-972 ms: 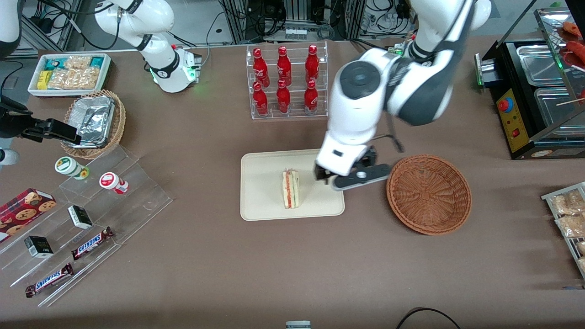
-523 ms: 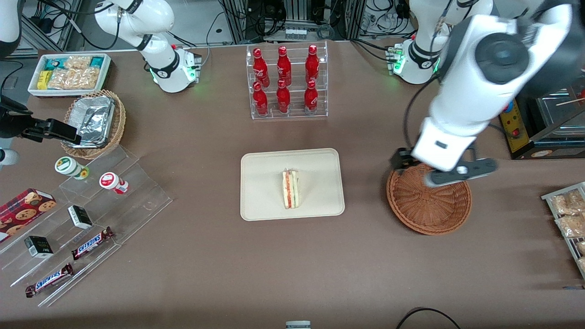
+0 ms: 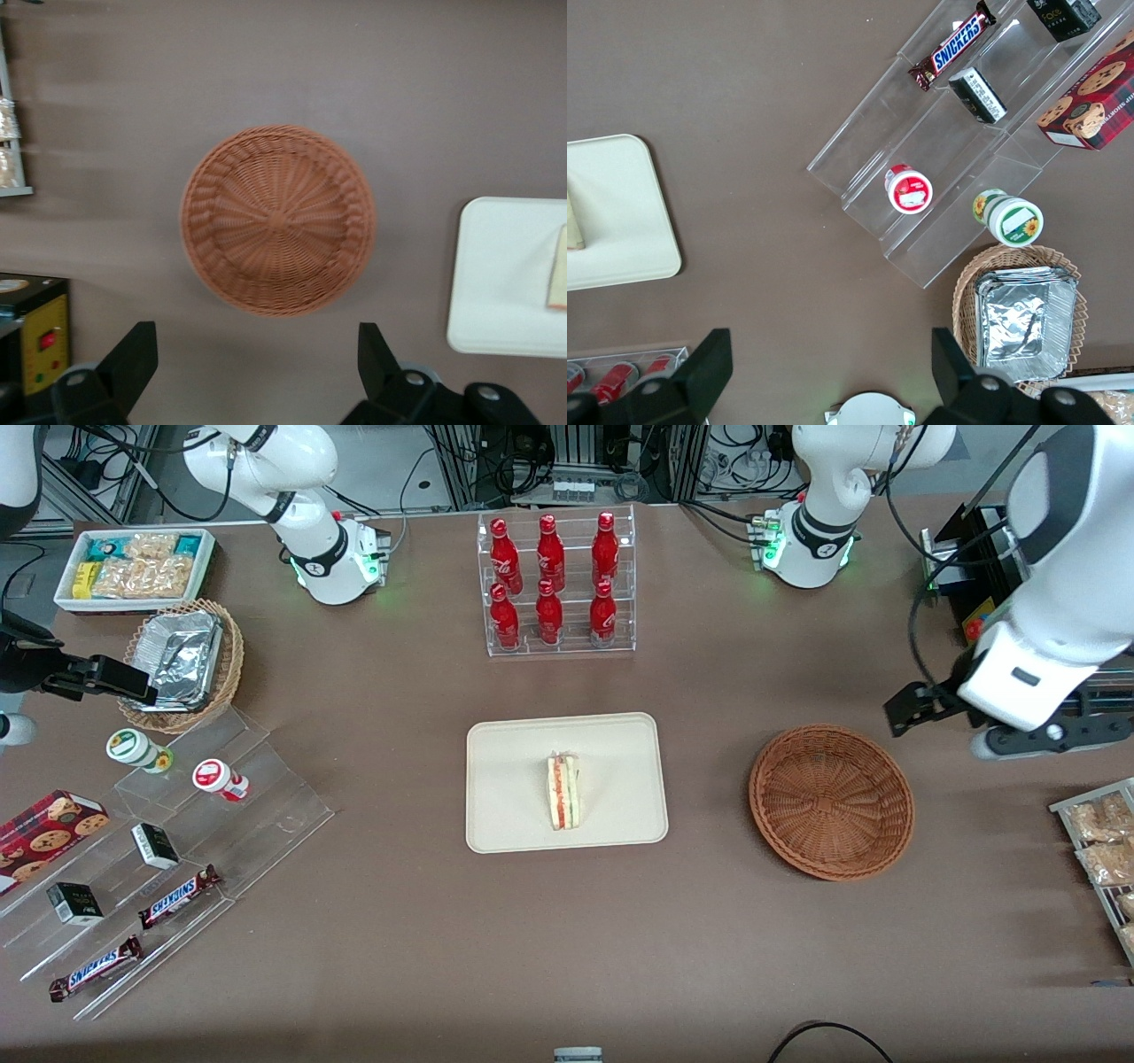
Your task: Place sandwich from basket to tray
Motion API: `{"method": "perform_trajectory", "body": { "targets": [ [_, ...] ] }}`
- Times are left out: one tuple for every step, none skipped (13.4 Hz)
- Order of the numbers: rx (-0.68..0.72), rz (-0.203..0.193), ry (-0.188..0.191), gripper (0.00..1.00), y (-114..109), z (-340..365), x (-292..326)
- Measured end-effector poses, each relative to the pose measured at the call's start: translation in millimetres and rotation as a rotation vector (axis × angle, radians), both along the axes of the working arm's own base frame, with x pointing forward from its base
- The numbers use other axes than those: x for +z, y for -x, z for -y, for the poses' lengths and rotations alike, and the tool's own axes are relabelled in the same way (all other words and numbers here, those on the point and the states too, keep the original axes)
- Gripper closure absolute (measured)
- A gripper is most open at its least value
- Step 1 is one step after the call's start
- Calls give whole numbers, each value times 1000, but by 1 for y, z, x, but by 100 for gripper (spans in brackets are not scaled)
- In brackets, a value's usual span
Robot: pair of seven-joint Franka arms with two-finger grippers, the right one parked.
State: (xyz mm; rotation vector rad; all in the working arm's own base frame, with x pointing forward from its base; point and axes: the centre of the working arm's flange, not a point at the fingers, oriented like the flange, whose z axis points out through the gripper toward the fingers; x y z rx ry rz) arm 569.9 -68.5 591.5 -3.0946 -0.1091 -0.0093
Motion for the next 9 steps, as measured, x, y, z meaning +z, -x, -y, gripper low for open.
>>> {"method": "perform_trajectory", "body": {
  "targets": [
    [-11, 2, 1, 0, 6, -12, 4],
    [-20, 6, 2, 0, 11, -20, 8],
    [-33, 9, 2, 0, 15, -26, 11],
    [-44, 9, 2, 0, 16, -32, 12],
    [-50, 10, 2, 0, 16, -36, 12],
    [-51, 10, 2, 0, 16, -39, 12],
    [-52, 11, 2, 0, 16, -40, 12],
    [-53, 10, 2, 0, 15, -39, 11],
    [-54, 8, 2, 0, 14, -39, 10]
  ]
}}
